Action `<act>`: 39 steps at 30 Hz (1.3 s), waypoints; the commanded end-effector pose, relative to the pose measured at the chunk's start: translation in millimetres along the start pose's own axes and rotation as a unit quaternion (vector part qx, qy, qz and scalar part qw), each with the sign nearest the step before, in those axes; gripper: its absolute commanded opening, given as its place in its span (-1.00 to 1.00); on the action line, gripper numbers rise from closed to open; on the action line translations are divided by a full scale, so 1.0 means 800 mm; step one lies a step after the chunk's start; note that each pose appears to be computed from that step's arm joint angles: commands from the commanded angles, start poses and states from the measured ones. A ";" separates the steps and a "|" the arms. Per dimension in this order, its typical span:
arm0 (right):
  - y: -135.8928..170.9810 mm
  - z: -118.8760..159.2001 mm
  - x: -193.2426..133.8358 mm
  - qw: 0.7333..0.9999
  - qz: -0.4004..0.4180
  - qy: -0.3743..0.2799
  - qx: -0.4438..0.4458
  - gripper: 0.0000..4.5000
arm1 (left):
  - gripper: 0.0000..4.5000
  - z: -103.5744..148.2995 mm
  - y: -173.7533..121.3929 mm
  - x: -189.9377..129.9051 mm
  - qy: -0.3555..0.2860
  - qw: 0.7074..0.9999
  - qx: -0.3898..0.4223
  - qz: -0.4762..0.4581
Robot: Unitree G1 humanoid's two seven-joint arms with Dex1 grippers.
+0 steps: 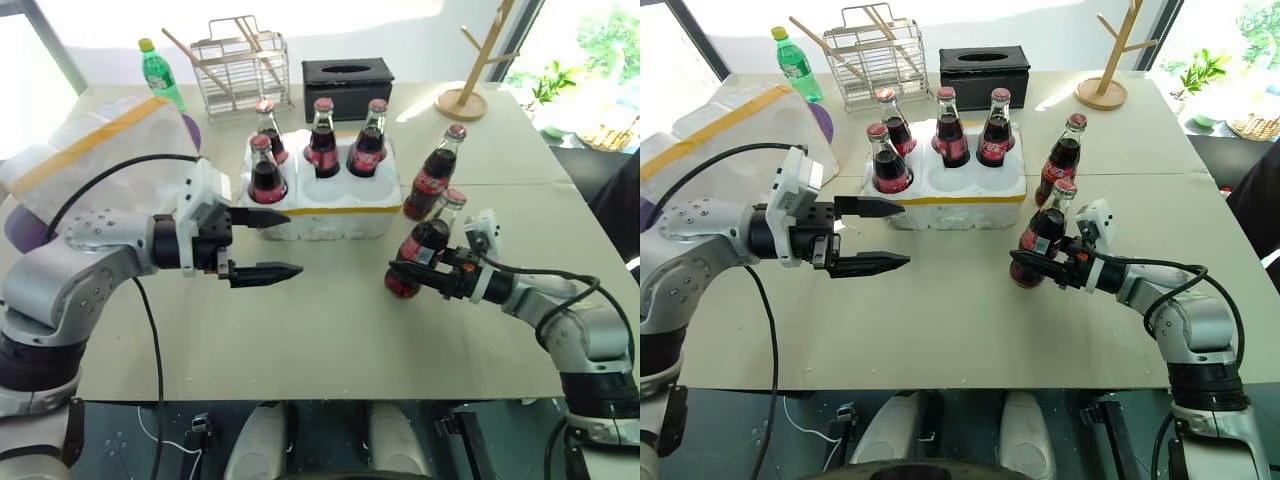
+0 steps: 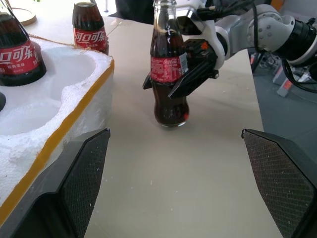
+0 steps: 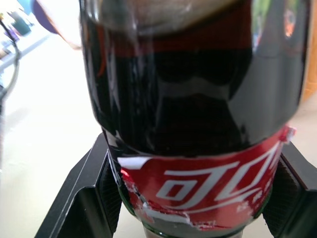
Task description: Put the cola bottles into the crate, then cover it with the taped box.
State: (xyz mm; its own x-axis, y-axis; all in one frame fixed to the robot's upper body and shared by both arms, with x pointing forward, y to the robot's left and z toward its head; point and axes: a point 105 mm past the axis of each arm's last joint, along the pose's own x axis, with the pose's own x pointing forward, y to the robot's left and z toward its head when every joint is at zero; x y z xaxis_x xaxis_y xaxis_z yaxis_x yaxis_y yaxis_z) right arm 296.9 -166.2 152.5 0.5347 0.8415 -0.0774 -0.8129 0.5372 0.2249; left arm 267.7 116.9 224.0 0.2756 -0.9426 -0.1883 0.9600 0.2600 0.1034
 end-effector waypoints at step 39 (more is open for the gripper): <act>-0.003 0.124 0.164 0.984 0.010 -0.028 -0.178 0.98 | 1.00 0.029 0.030 -0.037 -0.062 0.989 0.017 0.136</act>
State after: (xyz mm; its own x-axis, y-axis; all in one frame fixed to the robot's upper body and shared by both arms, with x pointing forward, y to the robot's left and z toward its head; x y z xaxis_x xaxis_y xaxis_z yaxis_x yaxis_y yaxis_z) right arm 398.8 -46.2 206.5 0.5063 0.8549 -0.1130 -0.8616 0.4962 -0.1066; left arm 283.4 148.2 246.1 0.5204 -0.8524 -0.0505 0.8500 0.5114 0.1262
